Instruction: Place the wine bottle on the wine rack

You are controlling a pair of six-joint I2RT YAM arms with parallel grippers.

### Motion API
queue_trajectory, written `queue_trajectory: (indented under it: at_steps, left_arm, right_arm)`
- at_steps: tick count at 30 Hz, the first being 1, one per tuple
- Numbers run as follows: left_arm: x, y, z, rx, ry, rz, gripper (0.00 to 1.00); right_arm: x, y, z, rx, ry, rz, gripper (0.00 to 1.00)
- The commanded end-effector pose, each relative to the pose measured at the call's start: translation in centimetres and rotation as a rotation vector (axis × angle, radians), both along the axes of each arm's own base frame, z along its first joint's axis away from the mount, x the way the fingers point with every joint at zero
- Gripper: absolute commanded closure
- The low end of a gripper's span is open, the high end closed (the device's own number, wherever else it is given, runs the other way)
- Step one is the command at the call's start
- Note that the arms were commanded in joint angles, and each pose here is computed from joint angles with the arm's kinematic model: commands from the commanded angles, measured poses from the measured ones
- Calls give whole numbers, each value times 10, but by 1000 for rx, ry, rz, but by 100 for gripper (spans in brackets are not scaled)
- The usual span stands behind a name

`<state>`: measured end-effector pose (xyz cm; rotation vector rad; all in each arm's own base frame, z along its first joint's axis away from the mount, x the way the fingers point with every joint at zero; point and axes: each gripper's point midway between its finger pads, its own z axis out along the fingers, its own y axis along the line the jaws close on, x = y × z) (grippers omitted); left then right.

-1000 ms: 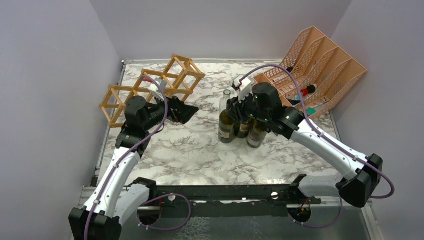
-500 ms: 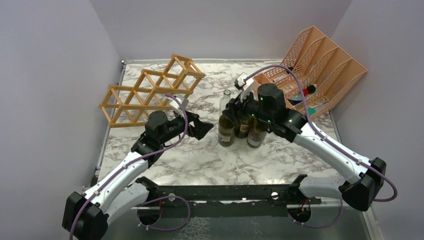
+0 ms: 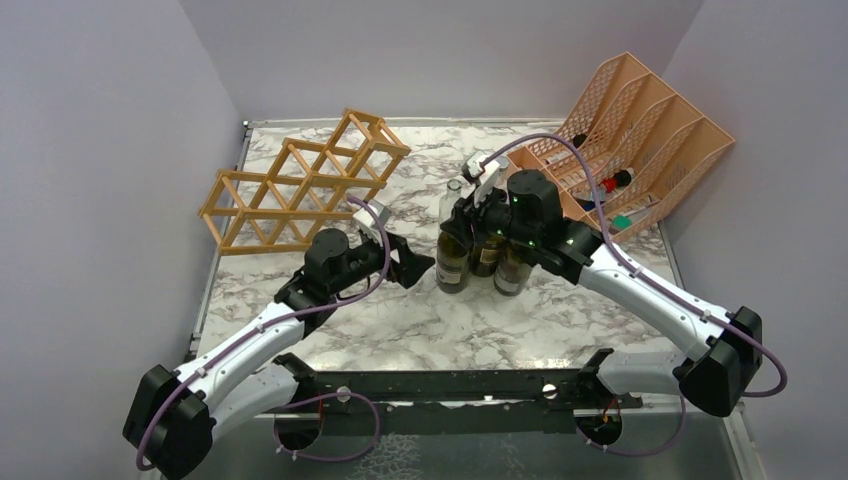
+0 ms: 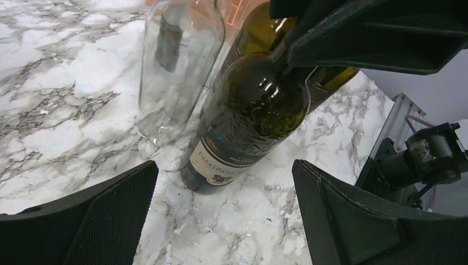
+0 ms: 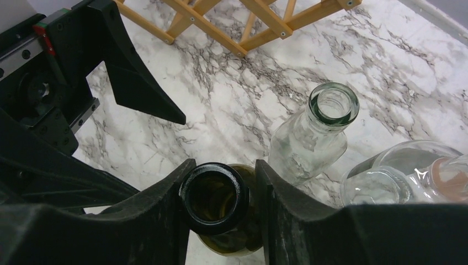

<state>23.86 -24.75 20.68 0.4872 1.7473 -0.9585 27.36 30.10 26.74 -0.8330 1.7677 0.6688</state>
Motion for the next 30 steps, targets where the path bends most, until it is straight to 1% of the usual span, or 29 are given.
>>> queue_trajectory:
  at_steps: [1, 4, 6, 9, 13, 16, 22, 30]
  left_arm:
    - [0, -7, 2, -19, -44, 5, 1]
    - [-2, -12, 0, -19, -48, 0, 1]
    - [-4, -16, -1, -17, -59, -12, 1]
    - [-7, -20, -2, -9, -82, -22, 1]
    - [-10, -22, -2, 0, -105, -29, 1]
    - [-14, -24, 0, -7, -123, -48, 2]
    - [-24, -23, 12, -29, -176, -86, 1]
    - [-54, -30, 38, -67, -285, -249, 2]
  right_arm:
    - [-3, 8, -5, 14, -3, 34, 58]
    - [-2, 9, -2, 23, -16, 34, 77]
    - [-2, 10, 9, 44, -40, 41, 87]
    - [-7, 13, 38, 99, -83, 72, 98]
    - [-20, 17, 77, 163, -119, 133, 99]
    - [-37, 18, 104, 216, -130, 201, 99]
    - [-67, 12, 144, 294, -145, 295, 99]
    - [-105, 7, 188, 372, -179, 441, 99]
